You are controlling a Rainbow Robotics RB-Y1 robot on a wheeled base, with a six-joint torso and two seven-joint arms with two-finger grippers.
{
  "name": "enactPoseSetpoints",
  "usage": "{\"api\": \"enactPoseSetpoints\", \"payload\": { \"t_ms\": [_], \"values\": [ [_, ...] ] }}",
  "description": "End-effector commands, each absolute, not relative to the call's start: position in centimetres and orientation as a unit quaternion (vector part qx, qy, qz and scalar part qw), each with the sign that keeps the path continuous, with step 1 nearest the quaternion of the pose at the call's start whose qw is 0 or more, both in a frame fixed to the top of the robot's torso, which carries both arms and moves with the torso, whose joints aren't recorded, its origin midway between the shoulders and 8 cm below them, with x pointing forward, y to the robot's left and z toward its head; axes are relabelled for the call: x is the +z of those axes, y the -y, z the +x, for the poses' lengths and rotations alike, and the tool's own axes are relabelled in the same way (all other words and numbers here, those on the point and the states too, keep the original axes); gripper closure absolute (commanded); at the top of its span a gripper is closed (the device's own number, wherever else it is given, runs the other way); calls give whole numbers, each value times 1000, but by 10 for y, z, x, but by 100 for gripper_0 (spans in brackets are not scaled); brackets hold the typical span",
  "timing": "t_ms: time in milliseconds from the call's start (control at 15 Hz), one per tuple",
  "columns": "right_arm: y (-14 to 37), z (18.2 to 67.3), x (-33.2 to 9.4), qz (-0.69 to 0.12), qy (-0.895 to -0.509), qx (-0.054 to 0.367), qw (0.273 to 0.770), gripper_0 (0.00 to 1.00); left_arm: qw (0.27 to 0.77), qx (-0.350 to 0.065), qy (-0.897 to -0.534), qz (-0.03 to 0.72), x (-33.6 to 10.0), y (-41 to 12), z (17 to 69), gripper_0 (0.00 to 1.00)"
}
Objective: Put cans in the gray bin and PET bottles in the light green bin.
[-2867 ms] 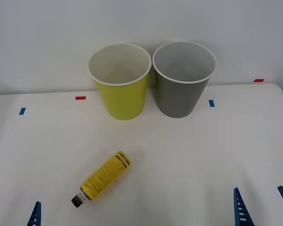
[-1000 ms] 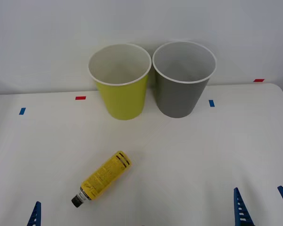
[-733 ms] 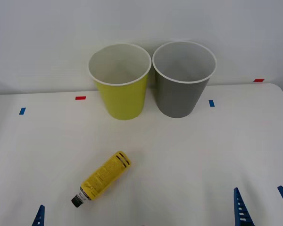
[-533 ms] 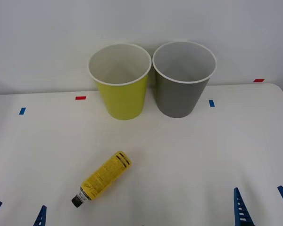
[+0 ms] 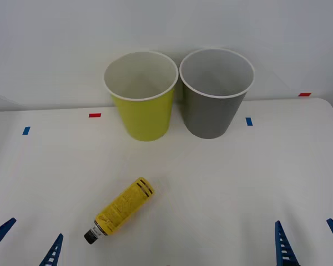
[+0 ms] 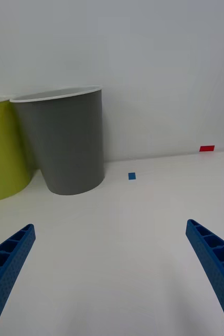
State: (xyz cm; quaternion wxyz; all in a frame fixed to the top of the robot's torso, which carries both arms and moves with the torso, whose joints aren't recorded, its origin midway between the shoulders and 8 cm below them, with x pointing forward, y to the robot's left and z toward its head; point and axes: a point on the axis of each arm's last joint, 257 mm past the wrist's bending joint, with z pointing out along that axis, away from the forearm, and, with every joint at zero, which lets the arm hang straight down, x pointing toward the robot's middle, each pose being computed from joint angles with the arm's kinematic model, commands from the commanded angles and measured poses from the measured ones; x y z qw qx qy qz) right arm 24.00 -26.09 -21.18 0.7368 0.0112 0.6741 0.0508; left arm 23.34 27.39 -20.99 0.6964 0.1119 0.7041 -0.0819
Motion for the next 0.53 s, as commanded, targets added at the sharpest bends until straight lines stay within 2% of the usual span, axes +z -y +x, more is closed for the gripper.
{"api": "enactPoseSetpoints", "payload": {
  "t_ms": [67, 533],
  "values": [
    [261, 240, -212, 11, -674, 51, 737, 0, 685, -93, -707, 149, -210, -273, 248, 0],
    [261, 240, -212, 11, -674, 51, 737, 0, 642, -90, -719, 249, -220, -267, 270, 0]
  ]
}}
